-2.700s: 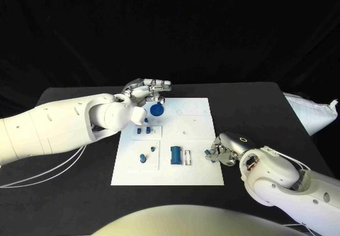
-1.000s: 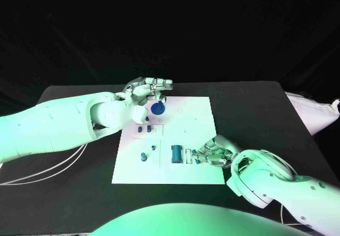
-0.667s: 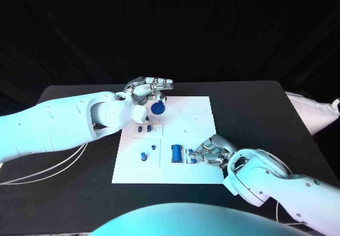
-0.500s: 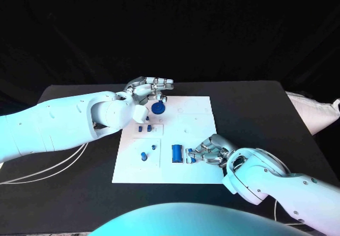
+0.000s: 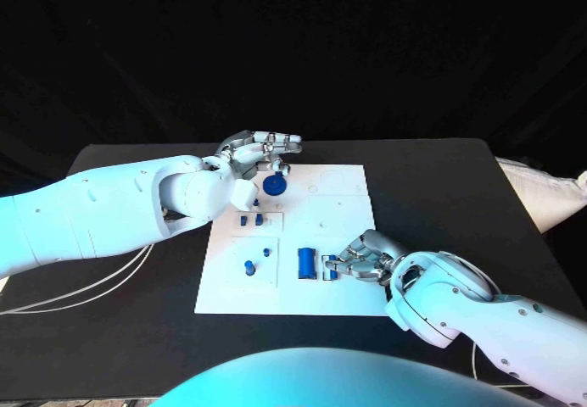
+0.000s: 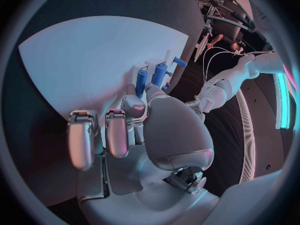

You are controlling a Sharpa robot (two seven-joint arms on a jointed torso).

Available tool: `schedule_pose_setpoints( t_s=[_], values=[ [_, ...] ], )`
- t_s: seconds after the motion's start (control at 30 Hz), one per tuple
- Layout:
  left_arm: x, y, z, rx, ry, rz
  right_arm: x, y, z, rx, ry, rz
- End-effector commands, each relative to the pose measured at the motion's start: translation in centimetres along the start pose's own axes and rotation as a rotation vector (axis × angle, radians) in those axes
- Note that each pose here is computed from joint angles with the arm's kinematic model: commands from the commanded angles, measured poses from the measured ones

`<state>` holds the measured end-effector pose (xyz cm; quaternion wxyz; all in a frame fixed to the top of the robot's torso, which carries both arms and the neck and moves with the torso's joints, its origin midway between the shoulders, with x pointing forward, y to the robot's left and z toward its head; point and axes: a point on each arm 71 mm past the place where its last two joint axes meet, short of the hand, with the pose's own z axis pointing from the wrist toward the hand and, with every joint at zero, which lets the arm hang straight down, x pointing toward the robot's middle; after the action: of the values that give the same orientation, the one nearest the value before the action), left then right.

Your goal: Assemble the parts on the task board

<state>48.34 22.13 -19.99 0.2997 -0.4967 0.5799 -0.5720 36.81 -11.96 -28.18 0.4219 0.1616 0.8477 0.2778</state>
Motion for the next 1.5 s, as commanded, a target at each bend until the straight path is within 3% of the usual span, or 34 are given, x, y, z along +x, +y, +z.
schedule_pose_setpoints(
  t_s=[0.03, 1.5],
  values=[
    [0.25, -0.06, 0.0, 0.003, 0.021, -0.006, 0.33, 0.22, -0.03, -0.015, 0.028, -0.074],
    [0.3, -0.05, -0.03, 0.002, 0.029, 0.007, 0.19, 0.81, -0.15, -0.042, -0.02, -0.075]
  ],
)
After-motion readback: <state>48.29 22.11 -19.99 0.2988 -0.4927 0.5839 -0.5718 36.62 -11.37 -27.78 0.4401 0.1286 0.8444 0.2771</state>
